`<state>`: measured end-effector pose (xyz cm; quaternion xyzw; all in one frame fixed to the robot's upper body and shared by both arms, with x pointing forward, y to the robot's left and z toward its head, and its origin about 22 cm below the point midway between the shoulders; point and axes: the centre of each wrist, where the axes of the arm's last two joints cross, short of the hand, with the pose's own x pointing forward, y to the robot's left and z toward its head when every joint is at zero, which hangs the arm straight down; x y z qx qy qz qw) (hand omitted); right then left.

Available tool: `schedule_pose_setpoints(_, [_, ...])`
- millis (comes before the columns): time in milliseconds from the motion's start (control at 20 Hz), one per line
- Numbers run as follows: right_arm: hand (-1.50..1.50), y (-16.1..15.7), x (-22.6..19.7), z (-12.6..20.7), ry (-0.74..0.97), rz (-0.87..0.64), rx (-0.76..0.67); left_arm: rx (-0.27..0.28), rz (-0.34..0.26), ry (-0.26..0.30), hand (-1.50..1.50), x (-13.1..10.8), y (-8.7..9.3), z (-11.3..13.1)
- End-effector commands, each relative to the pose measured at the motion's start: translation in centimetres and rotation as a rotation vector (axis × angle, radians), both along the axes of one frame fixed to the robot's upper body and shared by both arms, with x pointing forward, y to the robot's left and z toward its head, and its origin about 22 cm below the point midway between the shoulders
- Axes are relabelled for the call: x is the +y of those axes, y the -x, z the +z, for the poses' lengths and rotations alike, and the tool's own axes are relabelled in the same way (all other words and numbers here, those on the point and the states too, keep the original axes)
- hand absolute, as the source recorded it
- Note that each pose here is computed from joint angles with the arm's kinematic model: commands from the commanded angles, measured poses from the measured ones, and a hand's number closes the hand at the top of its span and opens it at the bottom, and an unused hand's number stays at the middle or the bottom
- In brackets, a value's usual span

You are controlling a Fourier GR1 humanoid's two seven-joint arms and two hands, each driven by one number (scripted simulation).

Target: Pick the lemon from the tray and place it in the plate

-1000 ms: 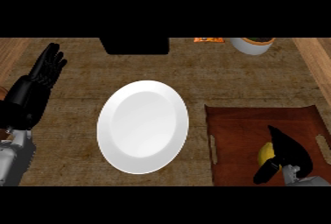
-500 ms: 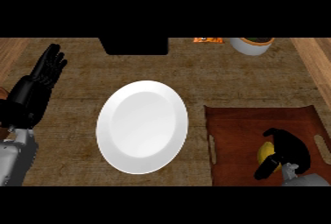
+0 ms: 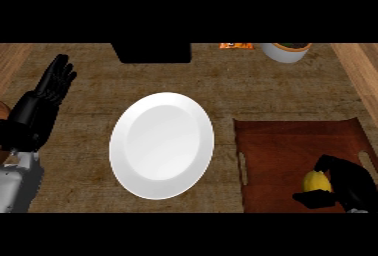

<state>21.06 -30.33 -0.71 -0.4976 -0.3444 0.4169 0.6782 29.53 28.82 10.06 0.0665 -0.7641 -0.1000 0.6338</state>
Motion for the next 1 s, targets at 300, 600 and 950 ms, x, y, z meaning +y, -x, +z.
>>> schedule_pose_setpoints(300, [1.5,2.4,0.5,4.8,-0.059,0.212,-0.238,0.001,0.026,-0.007,0.0,-1.0,-0.6,0.7])
schedule_pose_setpoints(600, [1.5,4.6,5.1,9.6,-0.236,0.418,-0.462,0.007,0.007,-0.009,0.0,-0.9,0.2,-0.5])
schedule_pose_setpoints(950, [1.5,4.6,9.9,14.2,-0.464,0.524,-0.542,0.006,-0.015,0.002,0.0,1.1,-0.5,0.2])
